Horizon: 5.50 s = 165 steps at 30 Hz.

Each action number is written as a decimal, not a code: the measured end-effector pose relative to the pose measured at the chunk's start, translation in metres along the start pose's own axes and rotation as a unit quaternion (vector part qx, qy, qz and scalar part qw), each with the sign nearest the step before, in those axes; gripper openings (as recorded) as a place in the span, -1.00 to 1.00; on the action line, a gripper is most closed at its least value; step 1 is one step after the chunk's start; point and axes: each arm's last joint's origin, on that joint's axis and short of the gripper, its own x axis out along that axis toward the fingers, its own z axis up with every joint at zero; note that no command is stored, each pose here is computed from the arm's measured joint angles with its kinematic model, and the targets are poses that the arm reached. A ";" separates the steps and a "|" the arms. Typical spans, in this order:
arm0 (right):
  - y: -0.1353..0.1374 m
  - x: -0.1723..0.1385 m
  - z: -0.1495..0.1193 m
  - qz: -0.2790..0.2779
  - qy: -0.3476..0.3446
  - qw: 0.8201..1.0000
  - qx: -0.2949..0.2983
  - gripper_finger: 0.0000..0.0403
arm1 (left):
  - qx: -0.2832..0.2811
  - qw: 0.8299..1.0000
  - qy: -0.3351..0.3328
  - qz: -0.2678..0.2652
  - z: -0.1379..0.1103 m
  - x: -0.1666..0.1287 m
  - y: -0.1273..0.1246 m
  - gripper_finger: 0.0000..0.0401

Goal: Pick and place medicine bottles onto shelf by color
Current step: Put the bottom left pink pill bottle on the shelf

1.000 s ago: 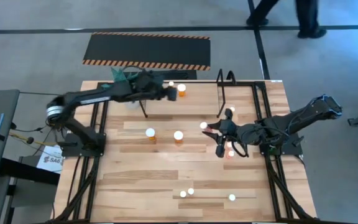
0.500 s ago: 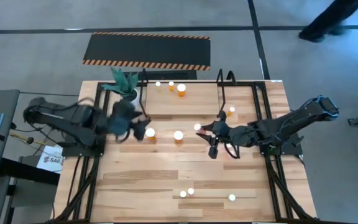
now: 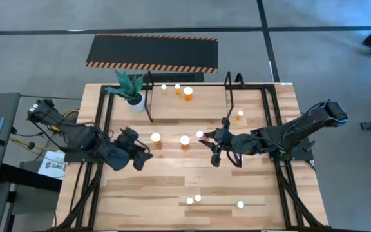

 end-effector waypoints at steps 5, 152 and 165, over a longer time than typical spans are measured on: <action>0.000 0.000 0.000 -0.001 0.000 1.000 0.015 -0.37 | 0.038 0.998 0.021 0.052 -0.019 0.027 0.009 0.21; 0.060 0.094 -0.047 0.152 -0.156 0.975 0.050 -0.38 | 0.362 0.864 -0.320 -0.141 -0.090 0.049 -0.008 0.21; 0.079 0.082 -0.038 0.179 -0.182 0.966 0.033 -0.38 | 0.315 0.881 -0.282 -0.213 -0.066 0.067 -0.009 0.21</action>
